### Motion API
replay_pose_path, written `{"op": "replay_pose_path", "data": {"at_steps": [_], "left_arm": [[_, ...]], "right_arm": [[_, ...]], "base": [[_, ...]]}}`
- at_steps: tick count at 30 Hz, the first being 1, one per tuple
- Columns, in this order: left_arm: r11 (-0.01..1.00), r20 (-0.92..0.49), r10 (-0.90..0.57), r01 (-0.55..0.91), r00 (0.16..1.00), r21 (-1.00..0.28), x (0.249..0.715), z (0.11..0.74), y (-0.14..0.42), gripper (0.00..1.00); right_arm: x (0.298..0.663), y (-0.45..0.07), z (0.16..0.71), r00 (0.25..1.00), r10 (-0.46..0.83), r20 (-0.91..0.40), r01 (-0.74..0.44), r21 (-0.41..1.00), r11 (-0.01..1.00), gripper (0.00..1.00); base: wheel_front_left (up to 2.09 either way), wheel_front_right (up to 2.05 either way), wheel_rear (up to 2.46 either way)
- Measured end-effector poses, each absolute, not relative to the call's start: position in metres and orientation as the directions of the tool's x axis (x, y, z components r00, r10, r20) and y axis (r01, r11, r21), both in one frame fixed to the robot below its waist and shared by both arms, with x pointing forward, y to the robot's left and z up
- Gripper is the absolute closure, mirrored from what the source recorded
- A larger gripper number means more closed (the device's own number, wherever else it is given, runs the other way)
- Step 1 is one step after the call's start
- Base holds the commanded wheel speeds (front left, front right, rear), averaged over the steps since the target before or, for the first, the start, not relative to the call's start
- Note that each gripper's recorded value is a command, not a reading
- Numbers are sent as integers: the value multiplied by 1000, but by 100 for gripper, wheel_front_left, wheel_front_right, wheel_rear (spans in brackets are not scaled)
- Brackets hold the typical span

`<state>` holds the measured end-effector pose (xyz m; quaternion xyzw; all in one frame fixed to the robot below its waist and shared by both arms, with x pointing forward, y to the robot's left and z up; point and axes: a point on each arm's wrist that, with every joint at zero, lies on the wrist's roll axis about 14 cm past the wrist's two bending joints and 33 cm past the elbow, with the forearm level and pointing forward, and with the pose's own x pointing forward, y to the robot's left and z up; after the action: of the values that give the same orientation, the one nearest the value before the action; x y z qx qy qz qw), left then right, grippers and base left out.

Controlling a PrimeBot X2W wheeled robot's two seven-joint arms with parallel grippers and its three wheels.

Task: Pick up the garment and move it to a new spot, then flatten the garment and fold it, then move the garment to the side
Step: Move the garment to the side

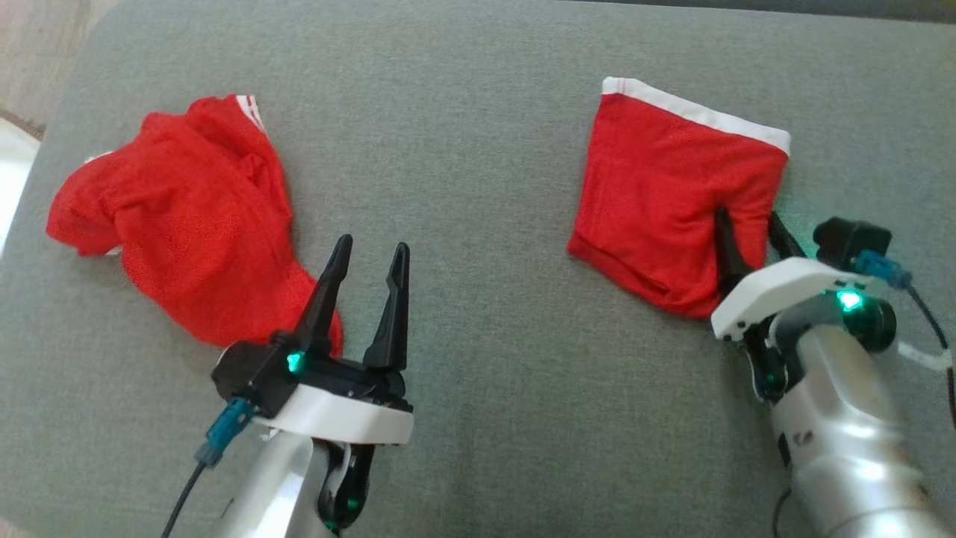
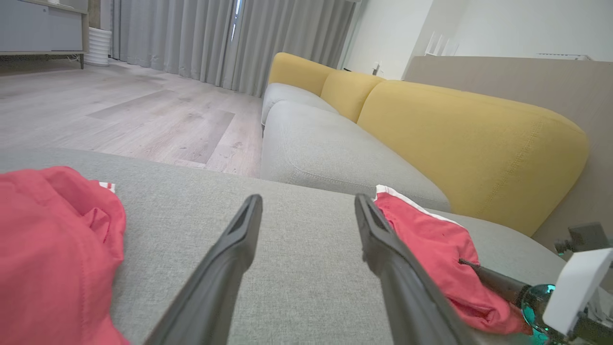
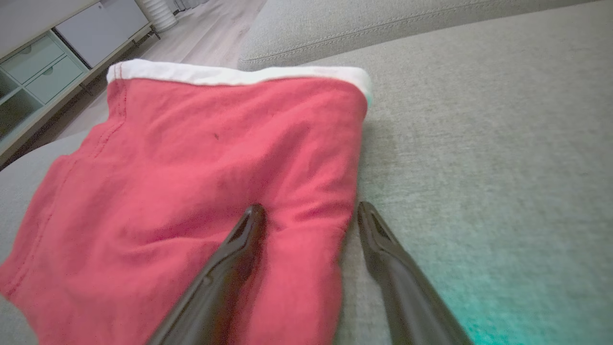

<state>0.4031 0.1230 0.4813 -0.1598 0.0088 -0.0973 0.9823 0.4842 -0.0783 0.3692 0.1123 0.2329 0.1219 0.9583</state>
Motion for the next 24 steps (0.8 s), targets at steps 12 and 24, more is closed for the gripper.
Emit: {"op": "replay_pose_path", "data": {"at_steps": [12, 24], "left_arm": [[922, 19, -225, 219, 974, -320, 406, 482, 112, 0], [876, 98, -350, 363, 932, -317, 423, 504, 66, 0]], "right_arm": [[490, -78, 377, 869, 307, -388, -285, 113, 952, 100], [494, -166, 399, 892, 207, -401, -312, -215, 926, 100]], "base": [[0, 0, 0], [0, 0, 0]]}}
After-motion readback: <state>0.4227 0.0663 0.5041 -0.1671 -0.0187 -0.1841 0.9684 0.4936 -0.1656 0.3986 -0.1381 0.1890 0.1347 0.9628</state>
